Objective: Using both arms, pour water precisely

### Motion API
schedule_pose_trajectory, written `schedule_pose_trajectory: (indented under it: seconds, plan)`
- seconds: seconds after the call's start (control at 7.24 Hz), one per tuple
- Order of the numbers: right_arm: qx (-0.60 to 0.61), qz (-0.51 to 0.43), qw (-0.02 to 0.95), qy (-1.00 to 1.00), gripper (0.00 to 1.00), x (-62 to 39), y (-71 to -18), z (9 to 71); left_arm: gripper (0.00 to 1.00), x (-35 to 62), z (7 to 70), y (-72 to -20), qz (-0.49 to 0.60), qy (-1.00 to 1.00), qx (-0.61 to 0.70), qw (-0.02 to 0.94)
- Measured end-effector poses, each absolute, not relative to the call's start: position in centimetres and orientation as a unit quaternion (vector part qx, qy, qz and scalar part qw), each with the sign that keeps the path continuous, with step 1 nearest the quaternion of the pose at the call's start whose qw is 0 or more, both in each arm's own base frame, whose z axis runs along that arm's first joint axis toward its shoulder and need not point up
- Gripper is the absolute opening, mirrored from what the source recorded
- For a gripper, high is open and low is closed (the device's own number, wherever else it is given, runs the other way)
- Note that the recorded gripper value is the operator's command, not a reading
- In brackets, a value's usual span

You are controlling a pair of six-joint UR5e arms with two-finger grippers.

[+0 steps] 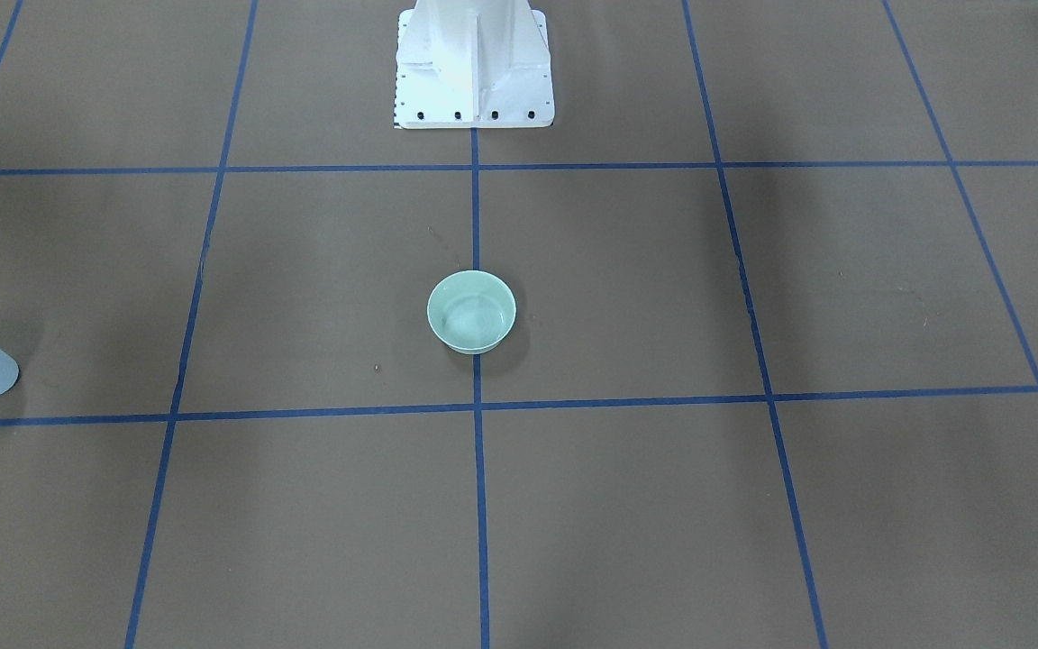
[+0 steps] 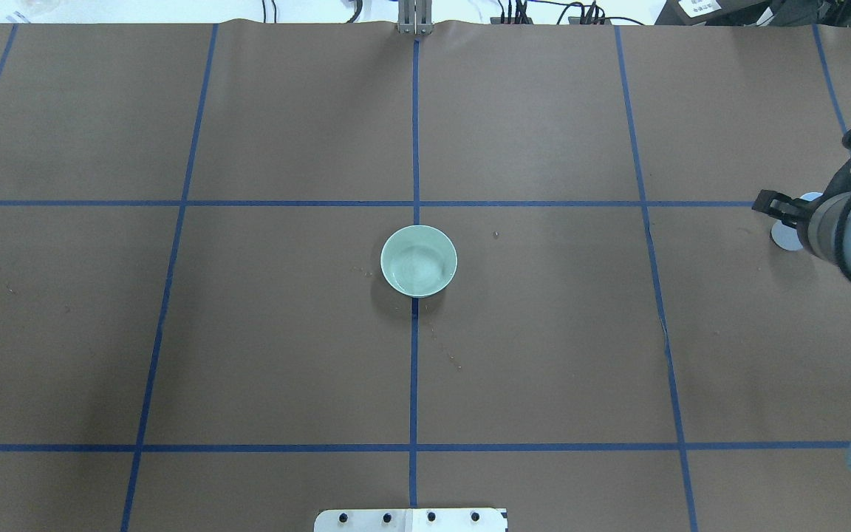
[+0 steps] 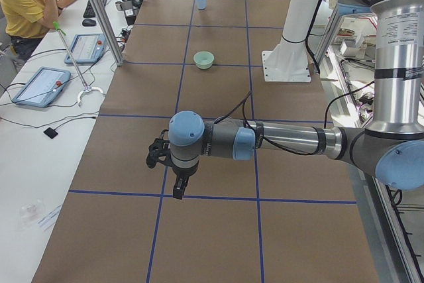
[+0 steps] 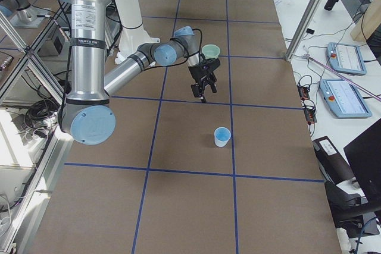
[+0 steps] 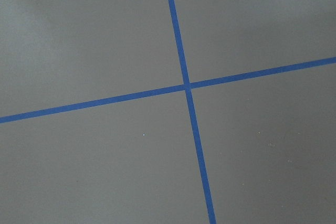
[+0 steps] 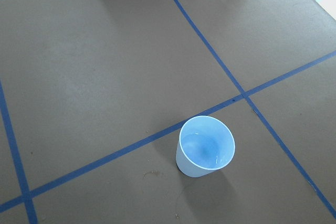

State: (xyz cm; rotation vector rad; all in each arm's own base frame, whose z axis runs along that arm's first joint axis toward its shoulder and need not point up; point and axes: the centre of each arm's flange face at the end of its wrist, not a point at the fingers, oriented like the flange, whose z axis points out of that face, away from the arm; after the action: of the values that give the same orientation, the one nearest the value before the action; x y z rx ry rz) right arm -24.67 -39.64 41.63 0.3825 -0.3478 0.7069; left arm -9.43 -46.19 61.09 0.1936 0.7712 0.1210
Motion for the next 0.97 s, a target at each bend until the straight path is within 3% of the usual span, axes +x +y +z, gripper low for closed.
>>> schedule_pose_trajectory:
  seconds: [0.97]
  plan:
    - [0.344, 0.449, 0.822, -0.058, 0.99, -35.2, -40.8, 54.8, 1.00, -9.4, 61.1, -46.1, 0.059, 0.375, 0.094, 0.920]
